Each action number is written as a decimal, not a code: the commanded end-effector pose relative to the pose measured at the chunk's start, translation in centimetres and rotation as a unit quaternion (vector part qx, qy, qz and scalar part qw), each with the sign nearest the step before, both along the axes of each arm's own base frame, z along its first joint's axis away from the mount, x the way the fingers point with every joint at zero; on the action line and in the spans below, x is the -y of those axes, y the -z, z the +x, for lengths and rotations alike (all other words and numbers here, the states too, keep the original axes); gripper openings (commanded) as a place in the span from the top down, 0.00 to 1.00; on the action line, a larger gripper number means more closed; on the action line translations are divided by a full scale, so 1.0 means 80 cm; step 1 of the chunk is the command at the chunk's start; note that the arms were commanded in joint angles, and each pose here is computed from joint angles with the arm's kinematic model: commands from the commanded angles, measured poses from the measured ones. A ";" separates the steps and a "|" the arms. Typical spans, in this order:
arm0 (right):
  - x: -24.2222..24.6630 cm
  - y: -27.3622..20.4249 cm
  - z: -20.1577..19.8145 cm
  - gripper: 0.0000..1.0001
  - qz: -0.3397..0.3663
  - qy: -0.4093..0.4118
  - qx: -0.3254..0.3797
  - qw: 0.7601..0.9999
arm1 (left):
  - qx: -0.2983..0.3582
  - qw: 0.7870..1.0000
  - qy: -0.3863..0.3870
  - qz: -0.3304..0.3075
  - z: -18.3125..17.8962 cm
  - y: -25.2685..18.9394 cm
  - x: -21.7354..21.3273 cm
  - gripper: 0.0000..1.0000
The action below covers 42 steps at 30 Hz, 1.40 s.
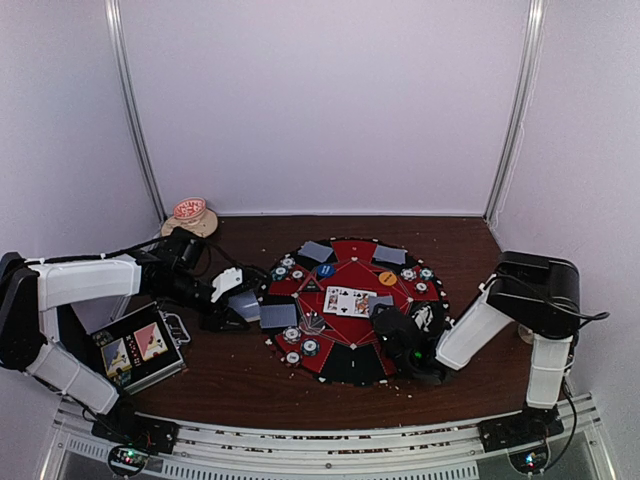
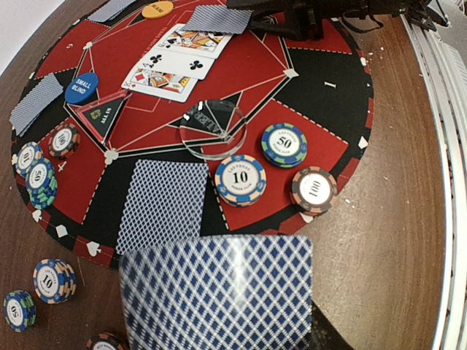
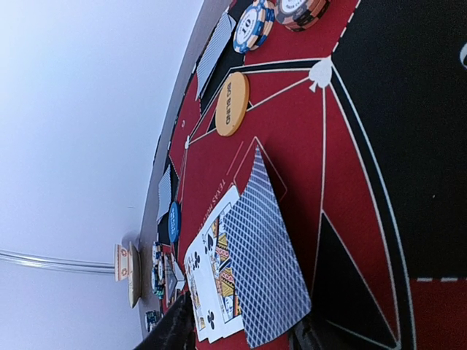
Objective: Distribute texas hold em gaming equipment
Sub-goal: Place the poker card in the community card area.
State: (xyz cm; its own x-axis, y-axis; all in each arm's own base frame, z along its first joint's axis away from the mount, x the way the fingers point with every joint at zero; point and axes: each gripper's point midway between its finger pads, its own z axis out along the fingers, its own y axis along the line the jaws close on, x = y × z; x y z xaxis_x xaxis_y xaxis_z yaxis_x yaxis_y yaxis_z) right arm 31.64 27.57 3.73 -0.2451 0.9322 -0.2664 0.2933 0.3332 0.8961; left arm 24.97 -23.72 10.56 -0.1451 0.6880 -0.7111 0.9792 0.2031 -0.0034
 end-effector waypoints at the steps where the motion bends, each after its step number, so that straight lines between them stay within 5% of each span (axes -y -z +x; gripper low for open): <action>1: 0.003 -0.002 -0.007 0.55 -0.016 -0.010 -0.003 1.000 | 0.016 1.000 0.007 -0.017 0.002 -0.012 0.005 0.55; 12: -0.009 0.004 0.000 0.47 -0.028 -0.029 -0.009 0.999 | 0.018 1.000 0.007 -0.019 0.001 -0.014 0.005 0.54; 42: -0.008 -0.017 0.002 0.45 0.001 -0.084 -0.009 0.996 | 0.018 1.000 0.007 -0.019 0.002 -0.014 0.005 0.55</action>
State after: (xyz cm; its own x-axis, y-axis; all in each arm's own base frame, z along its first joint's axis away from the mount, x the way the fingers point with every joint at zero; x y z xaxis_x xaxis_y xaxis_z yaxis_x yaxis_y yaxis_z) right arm 31.94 28.63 4.47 -0.3917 0.8832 -0.2578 0.2604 0.3751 0.8896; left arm 24.97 -23.72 10.58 -0.1449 0.6879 -0.7112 0.9792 0.2031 -0.0031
